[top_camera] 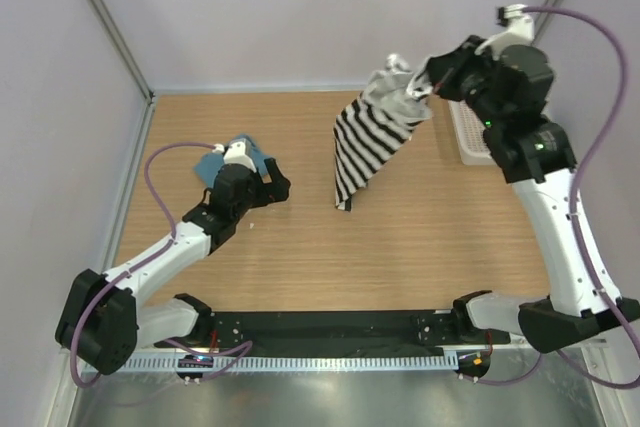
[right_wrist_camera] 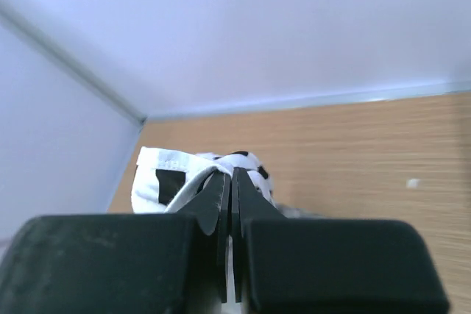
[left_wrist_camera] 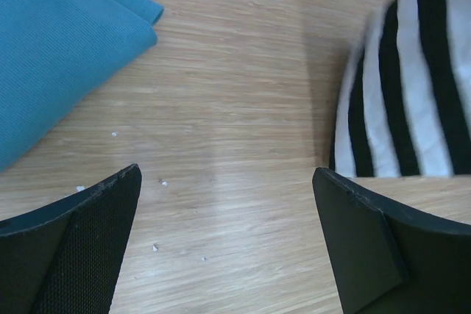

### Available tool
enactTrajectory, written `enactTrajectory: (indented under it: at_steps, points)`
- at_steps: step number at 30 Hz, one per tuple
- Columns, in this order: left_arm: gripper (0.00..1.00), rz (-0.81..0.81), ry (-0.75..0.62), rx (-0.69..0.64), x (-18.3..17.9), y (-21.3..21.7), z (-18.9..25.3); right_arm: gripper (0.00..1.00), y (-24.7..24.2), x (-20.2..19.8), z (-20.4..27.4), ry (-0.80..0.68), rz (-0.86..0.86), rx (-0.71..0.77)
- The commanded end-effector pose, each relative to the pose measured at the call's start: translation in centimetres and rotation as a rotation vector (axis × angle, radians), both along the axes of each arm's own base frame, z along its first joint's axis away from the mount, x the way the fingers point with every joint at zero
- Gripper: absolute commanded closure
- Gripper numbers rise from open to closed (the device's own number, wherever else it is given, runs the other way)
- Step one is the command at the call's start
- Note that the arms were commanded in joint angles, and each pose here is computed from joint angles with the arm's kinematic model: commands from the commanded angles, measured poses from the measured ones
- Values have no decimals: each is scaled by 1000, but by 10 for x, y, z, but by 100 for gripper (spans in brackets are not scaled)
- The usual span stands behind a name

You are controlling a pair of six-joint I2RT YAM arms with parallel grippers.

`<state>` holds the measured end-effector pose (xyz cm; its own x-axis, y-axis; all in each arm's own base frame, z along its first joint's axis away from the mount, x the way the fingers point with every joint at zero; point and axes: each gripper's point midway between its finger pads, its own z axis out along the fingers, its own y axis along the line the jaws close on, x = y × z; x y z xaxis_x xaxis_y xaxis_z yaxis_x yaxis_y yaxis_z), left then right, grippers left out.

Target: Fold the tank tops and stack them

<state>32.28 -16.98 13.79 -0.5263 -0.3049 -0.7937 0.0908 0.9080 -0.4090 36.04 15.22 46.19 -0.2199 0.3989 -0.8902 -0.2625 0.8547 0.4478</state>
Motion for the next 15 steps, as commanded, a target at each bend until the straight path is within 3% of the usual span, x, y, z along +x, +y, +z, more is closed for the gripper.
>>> enactTrajectory:
  at_steps: [1, 4, 8, 15]
  points:
    - [0, 52, -87, 6, 9, 9, 28, 99, -44, 14, -60, 194, -105, -104]
    - [1, 64, -101, 8, 8, 12, 32, 99, -29, 8, -125, 321, 13, -149]
    - [0, 45, -104, 6, 7, 9, 32, 98, -35, -4, -179, 399, 1, -170]
    - [0, -83, -101, -22, 7, -18, 33, 98, -29, -24, -191, 392, 71, -171]
